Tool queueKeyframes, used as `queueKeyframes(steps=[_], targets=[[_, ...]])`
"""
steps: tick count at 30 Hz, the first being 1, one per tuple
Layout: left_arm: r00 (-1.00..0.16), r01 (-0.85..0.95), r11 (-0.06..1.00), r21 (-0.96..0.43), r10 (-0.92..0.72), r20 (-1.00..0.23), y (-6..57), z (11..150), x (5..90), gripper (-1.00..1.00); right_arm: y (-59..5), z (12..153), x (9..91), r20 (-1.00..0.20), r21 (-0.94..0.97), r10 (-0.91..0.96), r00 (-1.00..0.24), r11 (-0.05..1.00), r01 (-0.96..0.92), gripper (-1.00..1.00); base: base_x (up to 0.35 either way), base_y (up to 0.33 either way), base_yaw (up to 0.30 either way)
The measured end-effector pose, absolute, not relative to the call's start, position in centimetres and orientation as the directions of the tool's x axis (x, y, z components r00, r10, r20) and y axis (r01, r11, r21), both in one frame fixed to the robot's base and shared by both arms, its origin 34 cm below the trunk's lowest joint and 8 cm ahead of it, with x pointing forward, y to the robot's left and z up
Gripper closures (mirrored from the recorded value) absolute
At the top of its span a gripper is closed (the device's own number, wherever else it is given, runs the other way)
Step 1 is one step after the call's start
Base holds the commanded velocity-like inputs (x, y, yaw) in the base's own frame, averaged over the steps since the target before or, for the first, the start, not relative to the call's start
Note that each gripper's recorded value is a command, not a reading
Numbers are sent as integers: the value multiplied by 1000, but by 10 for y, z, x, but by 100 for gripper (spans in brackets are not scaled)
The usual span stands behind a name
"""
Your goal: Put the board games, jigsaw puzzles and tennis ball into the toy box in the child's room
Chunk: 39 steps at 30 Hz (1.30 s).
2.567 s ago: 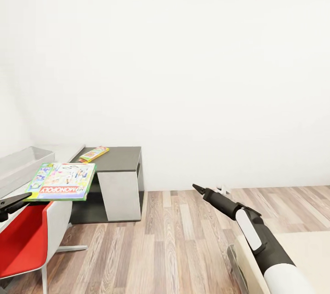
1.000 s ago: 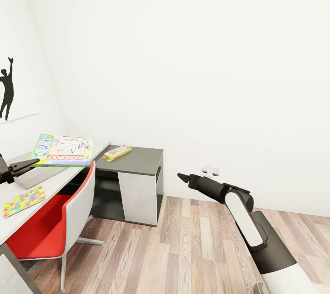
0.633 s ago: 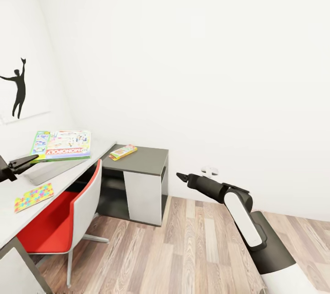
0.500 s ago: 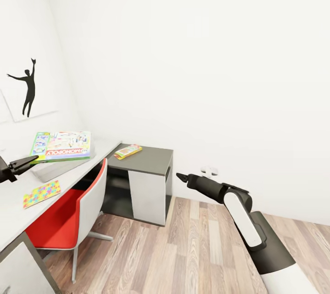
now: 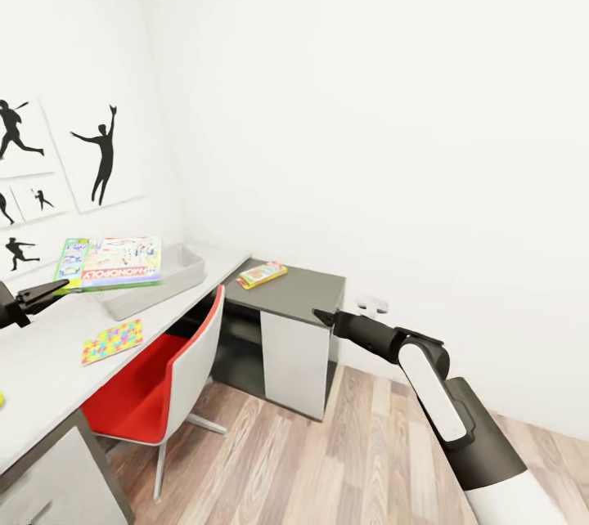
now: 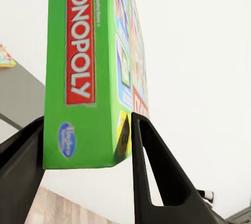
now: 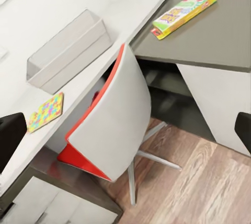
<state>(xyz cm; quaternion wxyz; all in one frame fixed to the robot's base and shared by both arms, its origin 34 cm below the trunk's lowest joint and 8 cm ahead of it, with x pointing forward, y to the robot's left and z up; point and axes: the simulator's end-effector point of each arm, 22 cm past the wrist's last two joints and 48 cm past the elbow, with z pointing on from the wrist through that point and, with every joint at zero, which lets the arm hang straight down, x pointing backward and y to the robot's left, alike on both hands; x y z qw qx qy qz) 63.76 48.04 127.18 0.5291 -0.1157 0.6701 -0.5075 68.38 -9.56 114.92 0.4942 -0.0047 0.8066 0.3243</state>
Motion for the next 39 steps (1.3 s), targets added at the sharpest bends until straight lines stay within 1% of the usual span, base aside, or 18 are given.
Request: queueKeyframes(steps=[10,18,28,33,39], targets=[[-420,376,443,-814,-701,-576,479,1268,639,100,-95,1149,683,-800,520,313,-513,788,-330,-100,218,-176,289],[-426,377,429,-820,-706,-566,472,1263,642,100,-95,1150,682,-800,519,310,-514,787,-334,-100,297,-130,167],[-428,349,398,-849,-738,-522,460,1234,655,100,-95,1150,683,-801,519,311,-512,787,-334,-100,274,-177,258],[-400,218,448,-867,-769,-499,453,1175,680,100,-95,1140,678,-793,525,312,-523,787,-325,-100,228,-223,253],[-410,93,468,-879,-786,-462,438,1130,694,100,-95,1137,676,-791,526,312,-527,787,-323,-100,253,-202,162]])
